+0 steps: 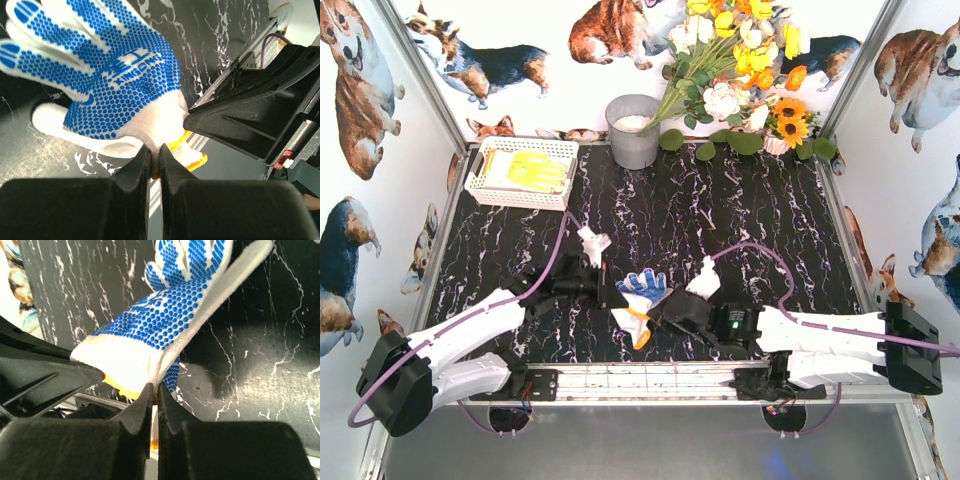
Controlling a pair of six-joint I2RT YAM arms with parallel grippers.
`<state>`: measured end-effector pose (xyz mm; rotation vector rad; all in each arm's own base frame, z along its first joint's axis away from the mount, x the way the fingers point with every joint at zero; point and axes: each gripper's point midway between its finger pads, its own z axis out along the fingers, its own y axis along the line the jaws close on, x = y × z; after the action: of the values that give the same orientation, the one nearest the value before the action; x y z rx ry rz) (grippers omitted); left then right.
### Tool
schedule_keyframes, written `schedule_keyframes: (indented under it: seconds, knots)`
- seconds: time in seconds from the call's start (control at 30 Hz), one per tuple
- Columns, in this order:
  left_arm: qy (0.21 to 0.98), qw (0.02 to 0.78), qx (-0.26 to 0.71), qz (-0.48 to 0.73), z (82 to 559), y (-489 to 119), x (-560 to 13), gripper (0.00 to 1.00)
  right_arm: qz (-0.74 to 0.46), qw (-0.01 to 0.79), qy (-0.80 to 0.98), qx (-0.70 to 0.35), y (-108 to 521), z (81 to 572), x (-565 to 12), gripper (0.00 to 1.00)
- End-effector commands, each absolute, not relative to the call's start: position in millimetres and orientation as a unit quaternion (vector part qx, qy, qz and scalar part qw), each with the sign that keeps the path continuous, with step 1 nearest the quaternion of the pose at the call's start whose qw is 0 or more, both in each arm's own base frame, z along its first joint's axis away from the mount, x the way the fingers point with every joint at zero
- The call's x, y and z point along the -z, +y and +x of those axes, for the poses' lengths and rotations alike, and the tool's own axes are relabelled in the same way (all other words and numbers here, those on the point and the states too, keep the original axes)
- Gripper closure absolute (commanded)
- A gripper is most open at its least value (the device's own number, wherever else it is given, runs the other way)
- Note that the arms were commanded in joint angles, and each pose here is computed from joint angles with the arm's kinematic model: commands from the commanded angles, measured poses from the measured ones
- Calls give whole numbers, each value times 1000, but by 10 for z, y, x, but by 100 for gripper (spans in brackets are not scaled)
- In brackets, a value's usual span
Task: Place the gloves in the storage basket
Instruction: Pair the glove with the glove.
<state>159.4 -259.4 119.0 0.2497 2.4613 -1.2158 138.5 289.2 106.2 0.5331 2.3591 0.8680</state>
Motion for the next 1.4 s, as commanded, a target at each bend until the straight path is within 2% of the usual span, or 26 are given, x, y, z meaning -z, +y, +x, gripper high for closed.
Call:
schedule_keyframes:
  seconds: [0.0, 0.2, 0.23, 0.3, 0.43, 0.57, 0.77, 1.0, 1.37]
  knots:
    - [872, 209, 432, 100, 1743, -2635, -1368, 100, 186, 317, 880, -300, 2770, 1506, -1267, 100]
    - [876, 198, 429, 98, 1684, -2603, -1231, 100, 189, 289, 903, -255, 2631, 1397, -1006, 100]
    - [876, 186, 433, 100, 1636, -2605, -1182, 100, 190, 280, 908, -248, 2614, 1364, -946, 98]
    - [877, 166, 439, 99, 1535, -2585, -1084, 100, 182, 251, 920, -242, 2613, 1251, -857, 87]
    - [874, 161, 449, 86, 1409, -2519, -1002, 100, 158, 225, 937, -217, 2631, 1096, -704, 78]
    - [874, 154, 452, 91, 1390, -2529, -993, 100, 144, 247, 927, -241, 2778, 1192, -830, 72]
    - [873, 167, 451, 80, 1452, -2541, -1021, 100, 140, 253, 922, -257, 2890, 1232, -867, 70]
    - [869, 180, 456, 61, 1515, -2553, -1084, 100, 136, 264, 887, -354, 3087, 1253, -1034, 65]
    - [818, 218, 533, -6, 1696, -2612, -1614, 100, 169, 318, 818, -449, 2950, 1376, -1603, 55]
